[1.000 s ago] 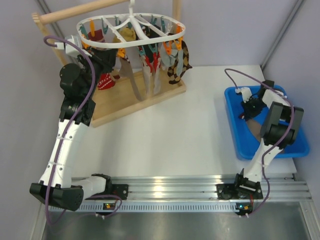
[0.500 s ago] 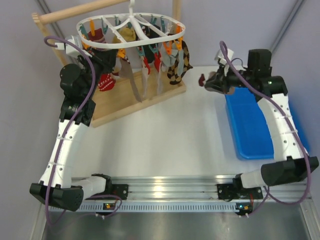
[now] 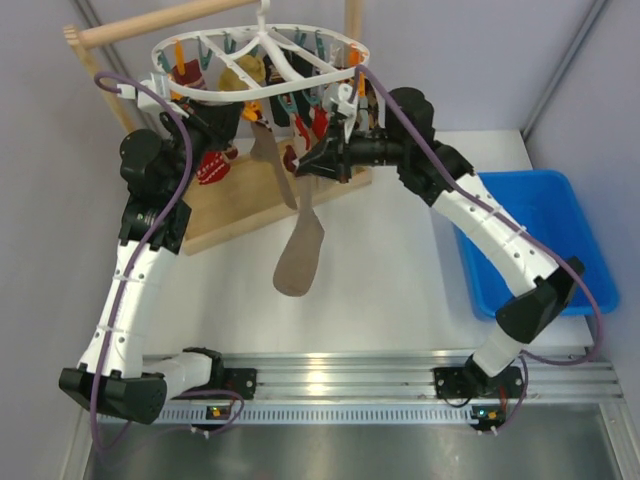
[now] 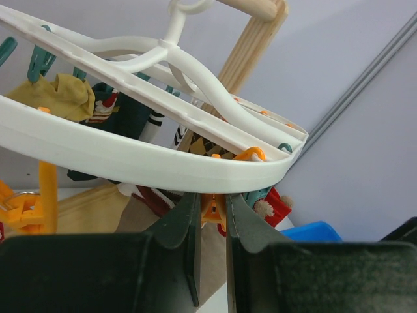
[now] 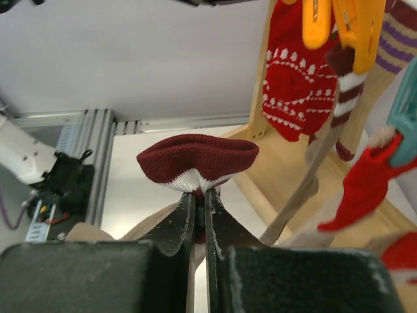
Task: Clip the socks to the hanger
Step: Pick up the sock from the bin, then clamp the sock onto the hanger.
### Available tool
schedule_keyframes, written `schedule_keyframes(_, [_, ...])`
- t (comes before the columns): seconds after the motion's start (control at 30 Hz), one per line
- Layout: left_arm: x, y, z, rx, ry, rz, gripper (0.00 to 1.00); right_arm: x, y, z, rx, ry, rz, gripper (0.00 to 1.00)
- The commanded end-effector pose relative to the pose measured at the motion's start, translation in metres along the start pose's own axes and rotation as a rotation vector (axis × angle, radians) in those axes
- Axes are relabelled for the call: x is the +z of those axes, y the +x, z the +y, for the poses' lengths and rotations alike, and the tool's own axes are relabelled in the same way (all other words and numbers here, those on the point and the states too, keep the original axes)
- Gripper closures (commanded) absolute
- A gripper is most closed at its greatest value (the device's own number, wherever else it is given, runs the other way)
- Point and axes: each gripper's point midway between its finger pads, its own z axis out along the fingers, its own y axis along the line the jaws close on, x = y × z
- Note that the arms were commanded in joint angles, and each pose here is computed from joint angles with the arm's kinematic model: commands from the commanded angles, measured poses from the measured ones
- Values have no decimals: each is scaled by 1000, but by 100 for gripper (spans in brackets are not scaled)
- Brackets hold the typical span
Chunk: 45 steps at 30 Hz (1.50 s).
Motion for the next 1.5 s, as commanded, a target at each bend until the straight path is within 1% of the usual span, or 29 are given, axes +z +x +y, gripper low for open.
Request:
schedule_keyframes(0.0, [-7,-12,-19,18,79,-31,100,23,-53,-14,-99,103,-124,100])
schedule_keyframes(0.03, [-7,-12,-19,21,79,-31,100,32,-47,-23,-94,120,-119,100])
schedule_keyframes(0.1, [-8,-13,-19,21,80,-33,100,37,-56,-35,-117,172,-151,100])
schedule_keyframes(0.17, [-7,-11,-20,18,84,-25,100,44,-57,-44,-123,185,-157,100])
schedule_keyframes(0.47, [-6,-3,-21,-2,106,0,100,60,-57,-60,-123,203,-168,100])
schedule_keyframes(0.7, [-6,-2,-22,-9,111,4,100,68,-49,-62,-143,206,-151,100])
schedule_keyframes(0.97, [-7,-2,-22,-20,112,-2,100,73,-30,-68,-145,214,-107,100])
schedule_keyframes(1.47, [-5,8,-20,-28,114,35,100,79,-53,-57,-182,201,-159,100])
